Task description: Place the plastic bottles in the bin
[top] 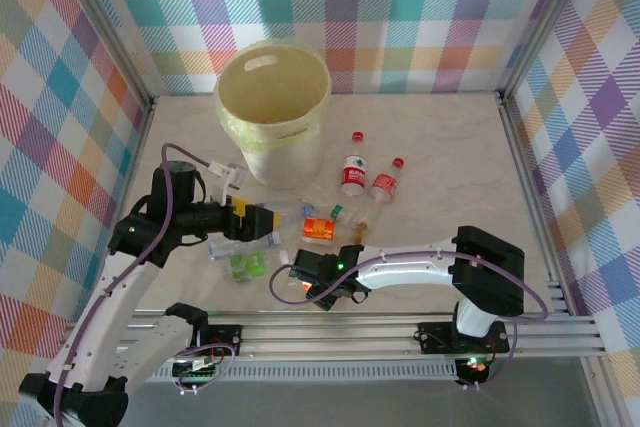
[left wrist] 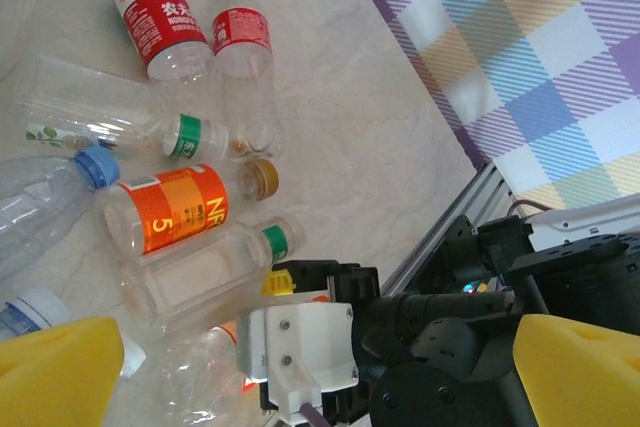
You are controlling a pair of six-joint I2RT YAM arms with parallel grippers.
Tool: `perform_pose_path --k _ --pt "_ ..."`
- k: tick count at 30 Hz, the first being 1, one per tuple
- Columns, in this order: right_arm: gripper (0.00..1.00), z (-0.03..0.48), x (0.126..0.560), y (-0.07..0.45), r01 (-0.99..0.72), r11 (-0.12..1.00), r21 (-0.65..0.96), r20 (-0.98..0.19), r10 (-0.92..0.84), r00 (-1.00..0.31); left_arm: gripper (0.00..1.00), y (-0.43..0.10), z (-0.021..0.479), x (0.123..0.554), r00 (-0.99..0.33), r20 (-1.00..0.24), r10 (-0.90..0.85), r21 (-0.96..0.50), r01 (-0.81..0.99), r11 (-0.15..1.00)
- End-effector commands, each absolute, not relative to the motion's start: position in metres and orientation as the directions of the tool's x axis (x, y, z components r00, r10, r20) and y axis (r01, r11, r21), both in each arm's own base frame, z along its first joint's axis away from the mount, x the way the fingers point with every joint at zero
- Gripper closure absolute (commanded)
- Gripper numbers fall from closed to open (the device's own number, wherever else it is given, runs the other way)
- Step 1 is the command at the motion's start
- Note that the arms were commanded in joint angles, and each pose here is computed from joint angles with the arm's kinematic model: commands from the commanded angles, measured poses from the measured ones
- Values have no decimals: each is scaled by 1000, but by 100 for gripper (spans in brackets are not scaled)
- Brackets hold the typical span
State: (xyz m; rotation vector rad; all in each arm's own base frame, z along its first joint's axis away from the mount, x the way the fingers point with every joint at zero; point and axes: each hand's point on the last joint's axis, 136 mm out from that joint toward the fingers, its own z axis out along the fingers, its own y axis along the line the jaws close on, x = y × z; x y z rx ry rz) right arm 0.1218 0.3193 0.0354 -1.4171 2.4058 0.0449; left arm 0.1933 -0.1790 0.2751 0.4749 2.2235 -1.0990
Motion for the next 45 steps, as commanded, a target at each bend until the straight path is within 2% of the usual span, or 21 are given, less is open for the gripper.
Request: perform_pose_path --k 1,7,16,28,33,39,45 --pt "32 29 120 320 -847 511 -147 -315 -836 -450 0 -184 281 189 -740 -671 40 -602 575 554" --pt "40 26 117 320 -842 527 -116 -330 -820 -467 0 -186 281 191 -747 -665 11 -623 563 543" --pt "45 35 110 316 -814 580 -30 -406 -751 -520 0 -189 279 194 -757 -653 -31 -655 544 525" --pt "47 69 108 317 -730 645 225 -498 -568 -655 1 -208 274 198 -765 -642 -41 -686 550 476" --pt "47 110 115 318 -676 608 415 -552 -422 -719 1 -220 273 198 -762 -646 -34 -688 563 458" --pt "48 158 135 303 -554 532 641 -534 -210 -819 3 -242 287 196 -728 -684 -55 -690 620 374" --pt "48 201 144 298 -496 432 753 -509 -94 -855 4 -263 291 196 -725 -685 -70 -701 631 332"
